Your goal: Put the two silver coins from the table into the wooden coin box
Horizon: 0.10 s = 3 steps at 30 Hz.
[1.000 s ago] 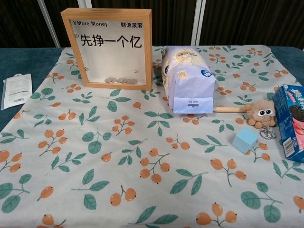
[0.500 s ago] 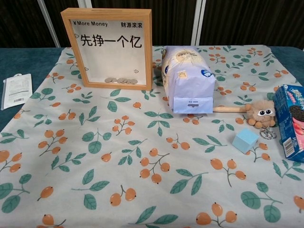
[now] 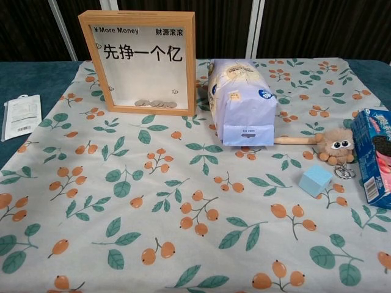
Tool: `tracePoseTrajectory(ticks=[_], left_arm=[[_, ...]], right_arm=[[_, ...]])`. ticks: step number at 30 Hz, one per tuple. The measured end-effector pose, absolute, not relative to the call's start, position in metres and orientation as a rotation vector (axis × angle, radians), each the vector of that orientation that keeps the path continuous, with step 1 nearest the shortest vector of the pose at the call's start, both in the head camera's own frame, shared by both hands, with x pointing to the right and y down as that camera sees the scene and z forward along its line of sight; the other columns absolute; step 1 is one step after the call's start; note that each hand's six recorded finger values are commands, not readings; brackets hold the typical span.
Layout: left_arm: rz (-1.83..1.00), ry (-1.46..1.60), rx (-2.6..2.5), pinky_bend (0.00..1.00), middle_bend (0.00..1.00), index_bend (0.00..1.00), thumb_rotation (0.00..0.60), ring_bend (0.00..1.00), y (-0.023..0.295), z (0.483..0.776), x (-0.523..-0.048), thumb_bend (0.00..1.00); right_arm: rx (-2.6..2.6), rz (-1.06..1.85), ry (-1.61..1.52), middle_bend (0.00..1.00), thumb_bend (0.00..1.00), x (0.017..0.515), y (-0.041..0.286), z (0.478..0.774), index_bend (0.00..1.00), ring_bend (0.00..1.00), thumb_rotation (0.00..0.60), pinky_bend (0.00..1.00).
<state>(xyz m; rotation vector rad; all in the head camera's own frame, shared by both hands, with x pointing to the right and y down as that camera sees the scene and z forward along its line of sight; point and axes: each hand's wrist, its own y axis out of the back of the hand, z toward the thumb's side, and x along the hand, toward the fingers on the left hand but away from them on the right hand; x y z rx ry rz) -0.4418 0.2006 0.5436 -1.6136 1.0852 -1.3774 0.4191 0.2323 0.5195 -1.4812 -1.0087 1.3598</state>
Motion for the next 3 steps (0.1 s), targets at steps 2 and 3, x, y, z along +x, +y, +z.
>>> tracePoseTrajectory(ticks=[2, 3], left_arm=[[-1.386, 1.076, -1.615, 0.00, 0.00, 0.19, 0.600, 0.00, 0.2058, 0.5481, -0.4424, 0.30], [-1.390, 1.075, -1.616, 0.00, 0.00, 0.19, 0.600, 0.00, 0.2072, 0.5499, -0.4427, 0.30]], right_arm=[[-1.480, 1.359, -1.009, 0.05, 0.37, 0.4191, 0.2326, 0.5192, 0.19, 0.02, 0.600, 0.00], [-1.481, 1.358, -1.013, 0.05, 0.37, 0.4192, 0.2327, 0.5191, 0.19, 0.02, 0.600, 0.00]])
